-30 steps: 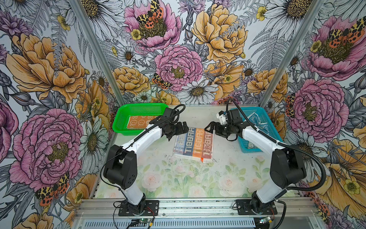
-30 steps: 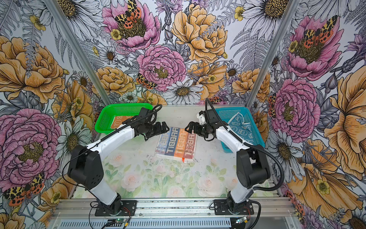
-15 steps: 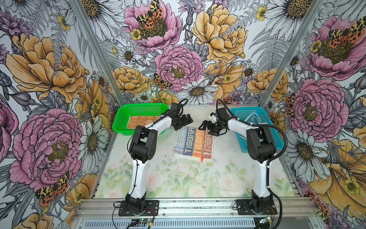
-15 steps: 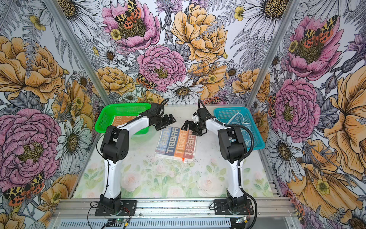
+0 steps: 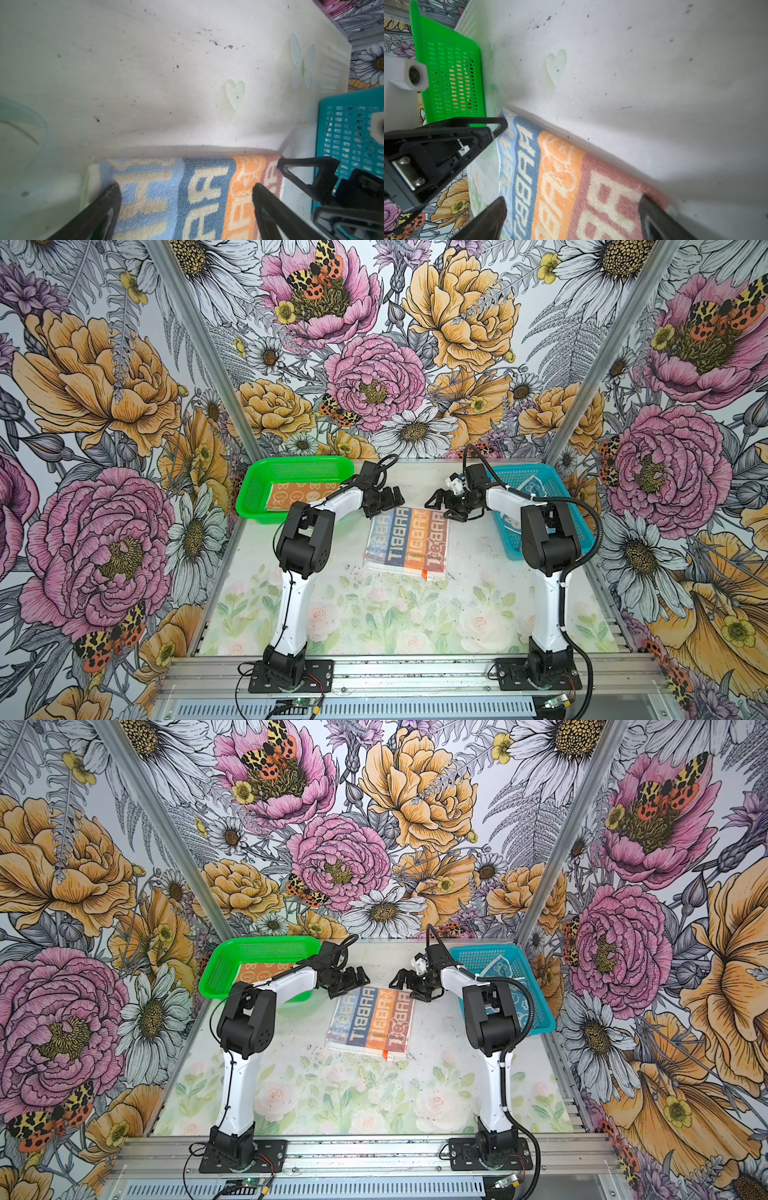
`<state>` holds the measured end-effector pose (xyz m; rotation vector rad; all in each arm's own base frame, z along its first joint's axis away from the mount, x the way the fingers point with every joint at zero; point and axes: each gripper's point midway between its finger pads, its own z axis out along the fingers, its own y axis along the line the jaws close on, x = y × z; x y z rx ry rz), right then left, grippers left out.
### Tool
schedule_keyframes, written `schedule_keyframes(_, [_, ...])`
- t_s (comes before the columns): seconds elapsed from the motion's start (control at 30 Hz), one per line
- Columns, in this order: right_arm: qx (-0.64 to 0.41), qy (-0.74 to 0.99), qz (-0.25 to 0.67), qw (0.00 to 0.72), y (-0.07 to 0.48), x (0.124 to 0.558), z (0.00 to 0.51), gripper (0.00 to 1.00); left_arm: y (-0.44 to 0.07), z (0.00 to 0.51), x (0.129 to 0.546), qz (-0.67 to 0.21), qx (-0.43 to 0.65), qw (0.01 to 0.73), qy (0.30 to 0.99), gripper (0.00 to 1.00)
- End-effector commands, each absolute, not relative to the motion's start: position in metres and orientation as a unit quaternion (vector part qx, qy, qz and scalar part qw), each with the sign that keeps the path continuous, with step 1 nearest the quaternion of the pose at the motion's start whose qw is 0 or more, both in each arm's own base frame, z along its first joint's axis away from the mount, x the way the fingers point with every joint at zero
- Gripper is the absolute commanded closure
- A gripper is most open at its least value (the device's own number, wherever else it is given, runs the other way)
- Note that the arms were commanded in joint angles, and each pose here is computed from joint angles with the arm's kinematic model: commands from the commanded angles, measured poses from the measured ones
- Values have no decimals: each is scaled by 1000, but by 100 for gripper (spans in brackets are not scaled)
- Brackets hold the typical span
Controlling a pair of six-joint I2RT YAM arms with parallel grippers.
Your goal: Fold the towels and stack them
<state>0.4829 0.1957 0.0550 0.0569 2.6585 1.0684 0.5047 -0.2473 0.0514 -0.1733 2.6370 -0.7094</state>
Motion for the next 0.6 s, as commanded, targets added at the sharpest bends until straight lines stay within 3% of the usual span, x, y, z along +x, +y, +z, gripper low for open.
schedule_keyframes(0.0, [25,933,336,130,177,485,30,0,-229,51,495,-206,-54,202,956,1])
schedule_keyframes(0.33, [-9,912,357,203,185,486,119,1,-260,126,475,-224,3,247,943,1])
schedule_keyframes(0.57, [-2,920,342,193,178,475,106,0,-274,114,428,-235,17,207,950,1])
